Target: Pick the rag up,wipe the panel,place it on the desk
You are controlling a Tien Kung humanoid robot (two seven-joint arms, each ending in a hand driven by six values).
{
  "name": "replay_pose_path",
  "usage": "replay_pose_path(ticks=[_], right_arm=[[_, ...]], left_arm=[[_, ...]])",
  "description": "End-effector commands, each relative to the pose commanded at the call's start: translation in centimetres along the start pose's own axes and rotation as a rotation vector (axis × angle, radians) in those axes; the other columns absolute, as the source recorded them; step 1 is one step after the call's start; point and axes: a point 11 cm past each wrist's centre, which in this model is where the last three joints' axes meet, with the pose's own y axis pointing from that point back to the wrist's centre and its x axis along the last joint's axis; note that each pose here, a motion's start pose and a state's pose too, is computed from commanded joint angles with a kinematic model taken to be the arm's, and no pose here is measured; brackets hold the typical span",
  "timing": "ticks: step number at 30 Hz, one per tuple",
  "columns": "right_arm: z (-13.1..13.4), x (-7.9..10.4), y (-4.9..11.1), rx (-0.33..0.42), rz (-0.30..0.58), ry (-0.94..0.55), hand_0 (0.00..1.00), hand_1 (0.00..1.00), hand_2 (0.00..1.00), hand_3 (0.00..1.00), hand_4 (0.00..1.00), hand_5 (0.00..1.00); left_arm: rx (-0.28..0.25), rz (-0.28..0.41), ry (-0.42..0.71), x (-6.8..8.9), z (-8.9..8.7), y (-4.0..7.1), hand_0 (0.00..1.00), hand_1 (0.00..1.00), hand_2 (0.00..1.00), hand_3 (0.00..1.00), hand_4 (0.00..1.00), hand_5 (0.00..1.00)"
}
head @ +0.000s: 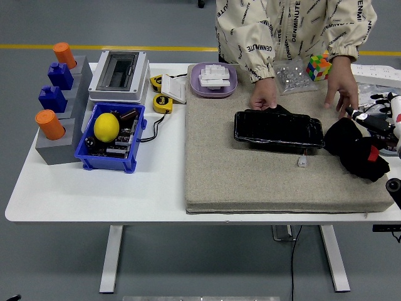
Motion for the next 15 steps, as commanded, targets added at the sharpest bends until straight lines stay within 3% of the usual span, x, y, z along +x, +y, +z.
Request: replay_pose_path(ticks=[15], right_arm=[[-0.1, 0.28, -0.07, 0.004, 0.007, -0.007, 0.659, 0.661, 0.726, 0.719, 0.998, 0.646]], left_arm=[[0.001, -0.001, 0.005, -0.05, -0.02, 0.0, 0.604, 0.642, 0.66, 0.561, 0.628, 0.444]])
